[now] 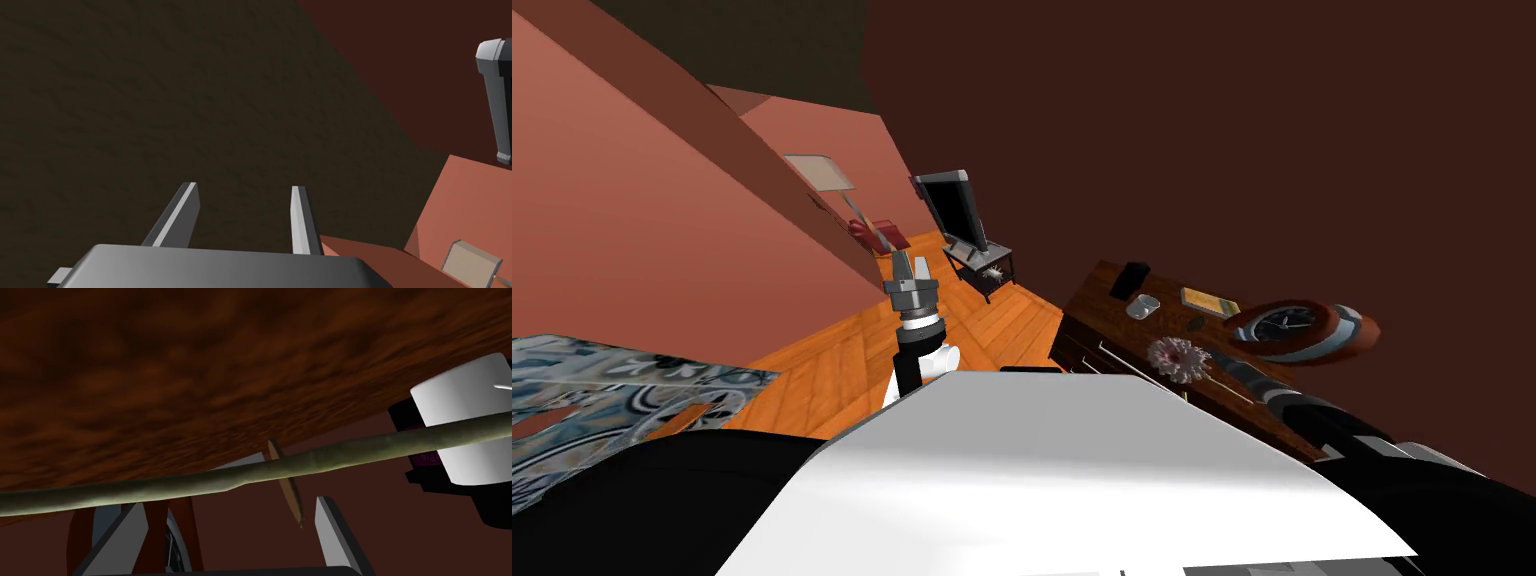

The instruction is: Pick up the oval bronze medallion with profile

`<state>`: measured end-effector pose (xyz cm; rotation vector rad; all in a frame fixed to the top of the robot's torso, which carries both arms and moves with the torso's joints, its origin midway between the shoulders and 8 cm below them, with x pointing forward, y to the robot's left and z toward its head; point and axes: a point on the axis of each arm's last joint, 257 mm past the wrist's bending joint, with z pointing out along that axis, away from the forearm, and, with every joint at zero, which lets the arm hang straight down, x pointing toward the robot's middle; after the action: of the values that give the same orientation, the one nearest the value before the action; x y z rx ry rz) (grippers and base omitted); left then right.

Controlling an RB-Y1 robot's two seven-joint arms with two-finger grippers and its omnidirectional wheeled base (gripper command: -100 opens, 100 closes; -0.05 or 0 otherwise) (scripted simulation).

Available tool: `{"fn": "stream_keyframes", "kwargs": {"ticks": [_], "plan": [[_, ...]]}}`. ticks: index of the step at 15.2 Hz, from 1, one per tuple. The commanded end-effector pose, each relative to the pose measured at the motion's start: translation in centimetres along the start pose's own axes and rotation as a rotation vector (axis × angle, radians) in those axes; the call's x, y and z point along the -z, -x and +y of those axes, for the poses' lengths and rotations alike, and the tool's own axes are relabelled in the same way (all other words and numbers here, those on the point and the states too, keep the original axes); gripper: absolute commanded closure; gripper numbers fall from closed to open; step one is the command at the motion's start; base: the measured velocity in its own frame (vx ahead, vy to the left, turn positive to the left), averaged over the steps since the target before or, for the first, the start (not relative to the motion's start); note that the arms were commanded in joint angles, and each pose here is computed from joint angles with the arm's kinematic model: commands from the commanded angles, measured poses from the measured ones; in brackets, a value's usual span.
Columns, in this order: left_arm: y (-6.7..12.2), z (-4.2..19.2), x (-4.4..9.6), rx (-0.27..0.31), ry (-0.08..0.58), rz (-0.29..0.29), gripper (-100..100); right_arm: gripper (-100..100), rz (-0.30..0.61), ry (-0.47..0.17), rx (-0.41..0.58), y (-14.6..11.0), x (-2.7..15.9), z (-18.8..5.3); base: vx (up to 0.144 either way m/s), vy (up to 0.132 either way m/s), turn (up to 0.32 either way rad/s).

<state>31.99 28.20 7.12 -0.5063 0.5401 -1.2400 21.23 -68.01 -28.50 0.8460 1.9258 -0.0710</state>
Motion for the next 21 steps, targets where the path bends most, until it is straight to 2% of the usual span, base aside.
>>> {"fn": "stream_keyframes", "kwargs": {"ticks": [1,3,4,6,7,12,13,14,21], "plan": [[0.0,0.0,0.0,0.0,0.0,0.0,0,-100,0.001,-0.04,0.018,0.7,0.3,-2.0,0.056,0.046,0.195],[0.0,0.0,0.0,0.0,0.0,0.0,0,-100,0.003,-0.118,0.052,2.1,1.1,-5.5,0.077,0.054,0.27],[0.0,0.0,0.0,0.0,0.0,0.0,0,-100,0.003,-0.123,0.052,2.1,1.1,-5.7,0.082,0.061,0.292],[0.0,0.0,0.0,0.0,0.0,0.0,0,-100,0.003,-0.192,0.081,3.3,2.0,-8.8,0.083,0.056,0.26],[0.0,0.0,0.0,0.0,0.0,0.0,0,-100,0.003,-0.194,0.081,3.3,2.1,-8.9,0.088,0.054,0.202],[0.0,0.0,0.0,0.0,0.0,0.0,0,-100,0.002,-0.317,0.127,5.6,4.1,-14.1,0.09,0.042,0.226],[0.0,0.0,0.0,0.0,0.0,0.0,0,-100,0.002,-0.288,0.117,5.0,3.6,-13.0,0.049,0.016,0.077],[0.0,0.0,0.0,0.0,0.0,0.0,0,-100,0.0,-0.306,0.107,4.2,4.8,-14.2,0.041,-0.011,0.112],[0.0,0.0,0.0,0.0,0.0,0.0,0,-100,-0.013,-0.355,0.069,1.5,9.3,-17.6,0.045,-0.059,0.146]]}}
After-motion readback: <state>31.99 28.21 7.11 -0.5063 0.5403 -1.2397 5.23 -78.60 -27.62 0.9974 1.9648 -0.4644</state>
